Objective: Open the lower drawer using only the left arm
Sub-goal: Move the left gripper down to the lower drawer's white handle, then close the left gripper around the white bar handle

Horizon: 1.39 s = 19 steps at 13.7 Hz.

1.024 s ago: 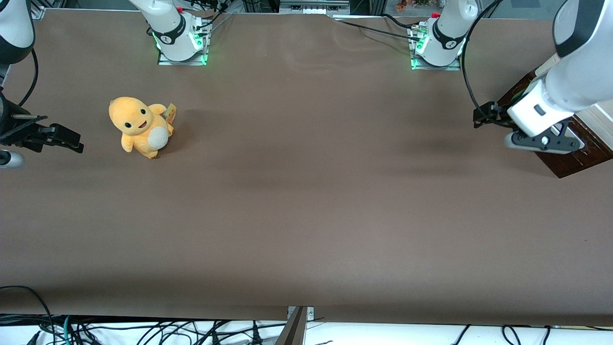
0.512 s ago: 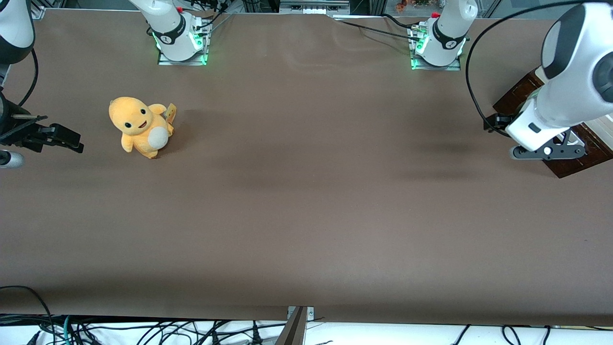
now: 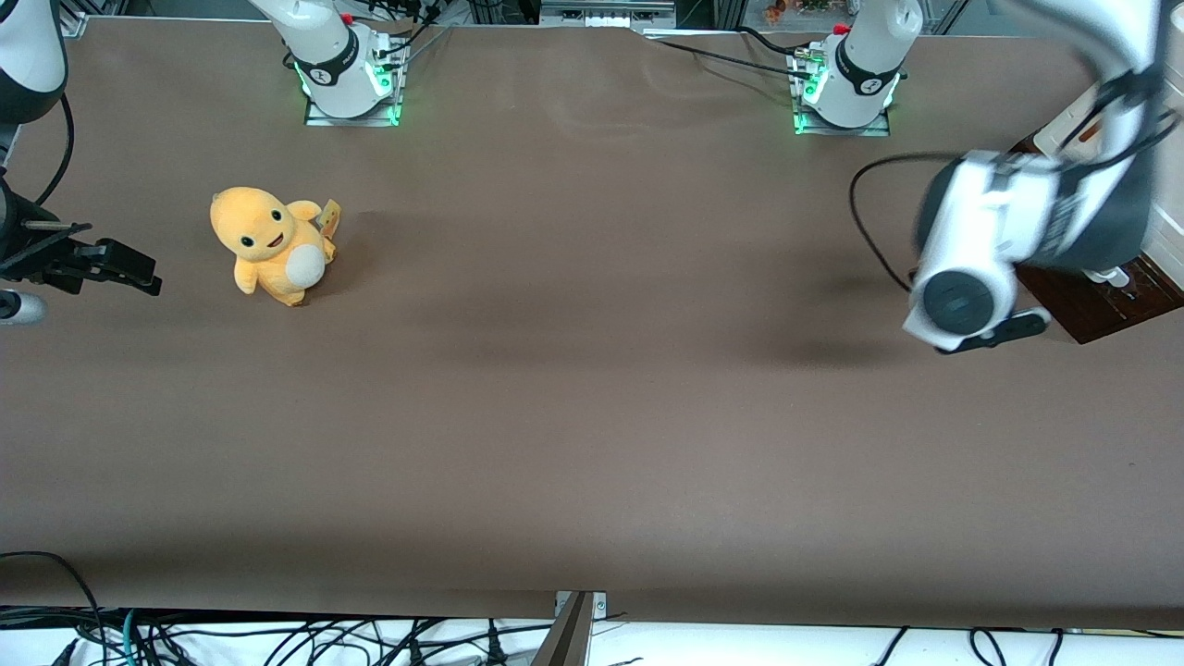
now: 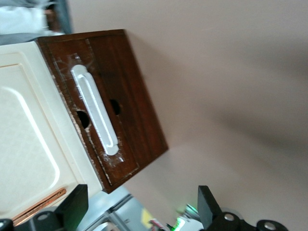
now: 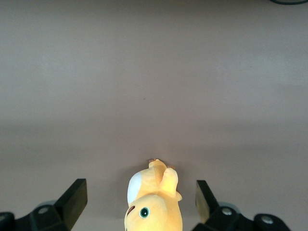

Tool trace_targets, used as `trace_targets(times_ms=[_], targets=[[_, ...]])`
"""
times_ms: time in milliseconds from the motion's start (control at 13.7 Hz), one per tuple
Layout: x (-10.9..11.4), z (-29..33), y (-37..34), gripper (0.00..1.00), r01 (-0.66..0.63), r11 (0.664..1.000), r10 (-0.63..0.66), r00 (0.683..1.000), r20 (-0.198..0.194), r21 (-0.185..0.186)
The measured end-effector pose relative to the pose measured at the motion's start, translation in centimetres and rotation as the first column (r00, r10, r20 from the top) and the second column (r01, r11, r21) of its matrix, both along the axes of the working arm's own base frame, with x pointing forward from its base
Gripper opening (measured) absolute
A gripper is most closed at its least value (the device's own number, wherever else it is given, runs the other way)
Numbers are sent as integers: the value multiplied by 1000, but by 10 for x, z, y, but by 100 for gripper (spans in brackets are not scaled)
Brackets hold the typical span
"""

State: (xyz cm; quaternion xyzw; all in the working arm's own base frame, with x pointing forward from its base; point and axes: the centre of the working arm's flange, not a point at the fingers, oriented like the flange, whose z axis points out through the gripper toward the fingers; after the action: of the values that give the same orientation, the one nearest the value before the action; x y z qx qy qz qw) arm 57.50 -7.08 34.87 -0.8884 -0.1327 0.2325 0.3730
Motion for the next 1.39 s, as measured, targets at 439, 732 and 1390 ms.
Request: trace_targets(times_ms=[439, 732, 1390], targets=[[-20, -108, 37, 100, -2, 924, 44, 994, -101, 381], [-44, -148, 98, 100, 36, 835, 51, 989, -142, 549], [-84, -192, 174, 84, 62, 766, 27, 991, -128, 639]])
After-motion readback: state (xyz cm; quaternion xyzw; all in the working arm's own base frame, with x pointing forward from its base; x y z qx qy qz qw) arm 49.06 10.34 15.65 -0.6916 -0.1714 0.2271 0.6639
